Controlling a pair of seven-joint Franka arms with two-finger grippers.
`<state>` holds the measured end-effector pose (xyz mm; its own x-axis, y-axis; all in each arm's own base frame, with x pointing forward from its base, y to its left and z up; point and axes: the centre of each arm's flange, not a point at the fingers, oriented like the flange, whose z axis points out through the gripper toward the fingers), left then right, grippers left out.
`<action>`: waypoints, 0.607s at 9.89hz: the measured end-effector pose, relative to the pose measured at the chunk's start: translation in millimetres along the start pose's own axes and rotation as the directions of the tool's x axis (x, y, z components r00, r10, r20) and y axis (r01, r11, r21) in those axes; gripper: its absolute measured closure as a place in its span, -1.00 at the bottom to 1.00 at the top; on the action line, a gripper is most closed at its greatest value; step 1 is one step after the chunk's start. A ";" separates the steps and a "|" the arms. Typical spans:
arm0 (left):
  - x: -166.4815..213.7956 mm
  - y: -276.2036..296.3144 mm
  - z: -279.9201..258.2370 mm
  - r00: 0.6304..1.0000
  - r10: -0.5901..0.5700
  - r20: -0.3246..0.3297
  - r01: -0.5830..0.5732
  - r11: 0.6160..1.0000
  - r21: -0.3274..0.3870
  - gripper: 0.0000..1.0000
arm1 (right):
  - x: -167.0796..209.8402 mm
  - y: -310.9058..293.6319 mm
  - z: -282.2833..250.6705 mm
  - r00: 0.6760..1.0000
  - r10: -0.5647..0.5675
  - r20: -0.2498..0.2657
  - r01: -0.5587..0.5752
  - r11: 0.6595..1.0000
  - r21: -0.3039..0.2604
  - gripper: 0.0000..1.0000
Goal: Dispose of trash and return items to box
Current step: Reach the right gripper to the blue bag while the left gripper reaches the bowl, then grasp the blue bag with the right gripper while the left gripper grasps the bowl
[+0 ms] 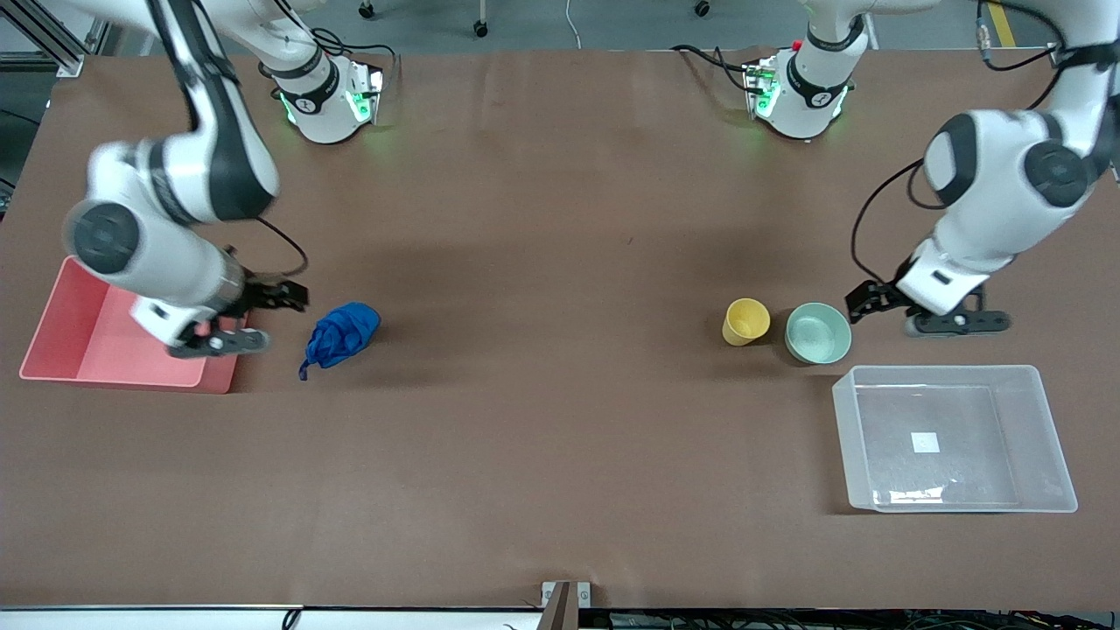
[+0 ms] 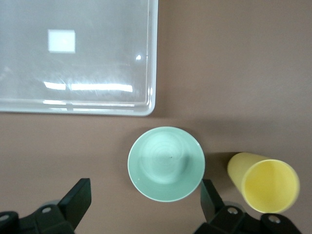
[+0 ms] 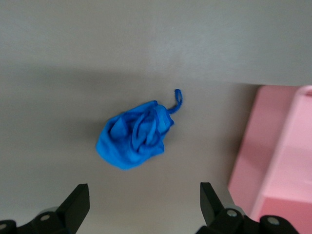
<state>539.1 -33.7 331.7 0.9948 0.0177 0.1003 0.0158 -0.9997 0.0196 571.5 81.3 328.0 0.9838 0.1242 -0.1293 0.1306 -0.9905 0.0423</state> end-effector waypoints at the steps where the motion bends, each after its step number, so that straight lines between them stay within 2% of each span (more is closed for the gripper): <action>1: -9.7 -2.9 32.3 1.000 -0.004 -0.007 0.004 1.000 0.001 -0.97 | 0.8 -0.3 44.2 1.000 -0.001 -0.022 0.001 1.000 -0.004 -1.00; 3: -24.8 -11.0 84.9 1.000 -0.016 -0.008 0.016 1.000 0.006 -0.95 | 1.4 1.8 106.1 0.999 0.002 -0.047 -0.002 1.000 -0.012 -1.00; 5: -30.4 -17.5 117.1 1.000 -0.027 0.001 0.027 1.000 0.010 -0.91 | -2.6 -0.1 138.5 0.996 0.021 -0.087 -0.022 1.000 -0.012 -0.96; 6: -32.7 -18.9 128.6 1.000 -0.029 0.004 0.029 1.000 0.011 -0.81 | -4.8 -1.9 143.2 0.996 0.023 -0.090 -0.024 1.000 -0.011 -0.94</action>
<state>519.2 -17.7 200.2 0.9943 0.0464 0.0957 0.0455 -0.9989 0.0112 549.0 74.2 186.7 0.9936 0.1057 -0.0386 0.1078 -0.9926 0.0566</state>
